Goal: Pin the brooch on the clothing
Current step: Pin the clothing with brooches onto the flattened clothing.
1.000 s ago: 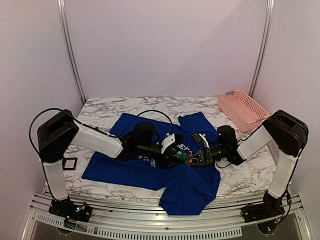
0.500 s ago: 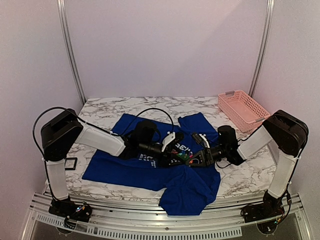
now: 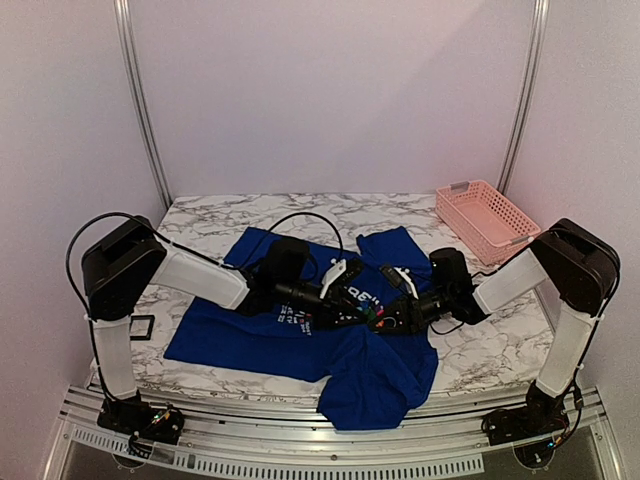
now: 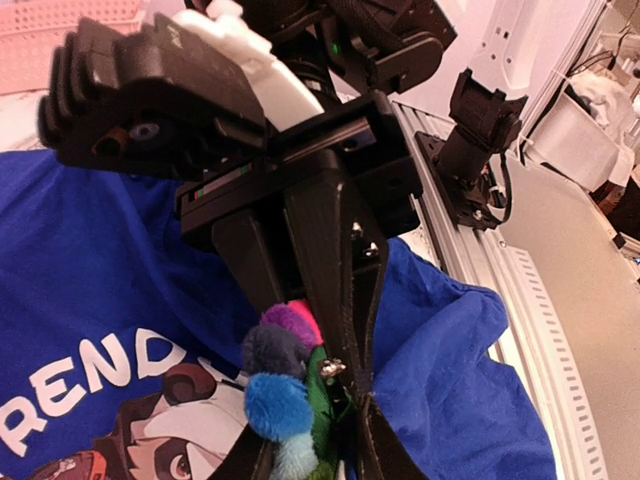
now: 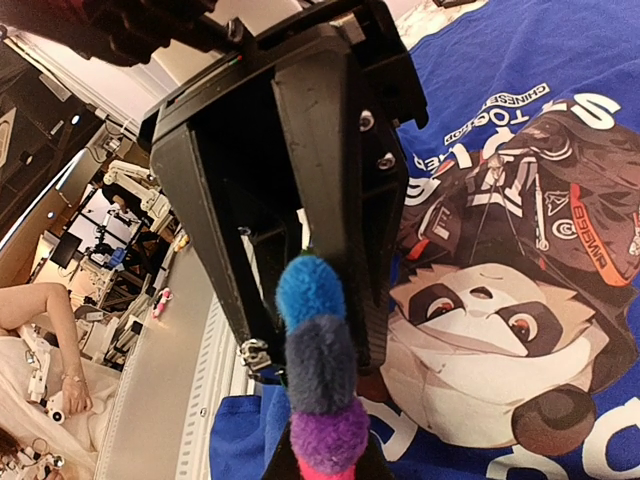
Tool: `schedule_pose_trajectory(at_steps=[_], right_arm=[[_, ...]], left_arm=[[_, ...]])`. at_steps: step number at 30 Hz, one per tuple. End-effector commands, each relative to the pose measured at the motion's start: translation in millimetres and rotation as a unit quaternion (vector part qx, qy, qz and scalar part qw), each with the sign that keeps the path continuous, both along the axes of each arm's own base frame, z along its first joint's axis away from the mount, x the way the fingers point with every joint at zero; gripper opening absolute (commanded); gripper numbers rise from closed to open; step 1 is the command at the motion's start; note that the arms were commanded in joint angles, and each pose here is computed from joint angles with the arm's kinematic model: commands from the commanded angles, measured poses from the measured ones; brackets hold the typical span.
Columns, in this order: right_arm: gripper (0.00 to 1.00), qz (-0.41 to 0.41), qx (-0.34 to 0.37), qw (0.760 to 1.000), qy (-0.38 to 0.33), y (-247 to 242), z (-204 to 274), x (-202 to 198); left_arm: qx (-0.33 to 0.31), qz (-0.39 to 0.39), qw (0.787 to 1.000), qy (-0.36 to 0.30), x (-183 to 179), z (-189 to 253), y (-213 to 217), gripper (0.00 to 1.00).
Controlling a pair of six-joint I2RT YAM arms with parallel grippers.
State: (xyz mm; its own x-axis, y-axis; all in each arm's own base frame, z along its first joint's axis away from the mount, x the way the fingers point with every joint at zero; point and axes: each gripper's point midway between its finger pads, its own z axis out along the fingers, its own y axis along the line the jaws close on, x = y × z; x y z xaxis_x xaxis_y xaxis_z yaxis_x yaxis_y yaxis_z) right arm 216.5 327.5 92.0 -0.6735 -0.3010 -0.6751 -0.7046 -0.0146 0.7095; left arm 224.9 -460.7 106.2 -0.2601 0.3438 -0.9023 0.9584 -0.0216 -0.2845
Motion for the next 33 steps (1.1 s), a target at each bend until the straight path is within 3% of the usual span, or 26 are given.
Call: schedule_pose_trajectory(at_steps=[1,10,15,20,26,33], right_arm=[[0.00,0.001,0.020,0.999,-0.045,11.1,20.7,7.6],[0.00,-0.005,0.015,0.999,-0.038,9.2,15.2,6.8],[0.00,-0.015,0.011,0.999,-0.029,5.5,11.8,9.4],[0.00,-0.019,0.011,1.000,-0.013,1.2,6.0,10.4],[0.00,-0.014,0.010,1.000,-0.007,1.1,3.6,9.5],[0.00,-0.010,0.005,1.000,0.000,1.0,-1.3,8.5]], left_arm=[[-0.025,-0.033,0.999,-0.002,-10.2,9.9,-11.9,0.28],[-0.014,-0.042,0.999,-0.008,-13.4,9.6,-9.4,0.26],[-0.006,-0.053,0.998,-0.019,-14.3,10.0,-5.6,0.50],[0.009,-0.073,0.997,-0.035,-13.5,11.5,5.7,0.64],[0.042,-0.119,0.990,-0.062,-19.2,0.3,25.1,0.74],[0.069,-0.145,0.983,-0.091,-20.7,-12.8,36.4,0.74]])
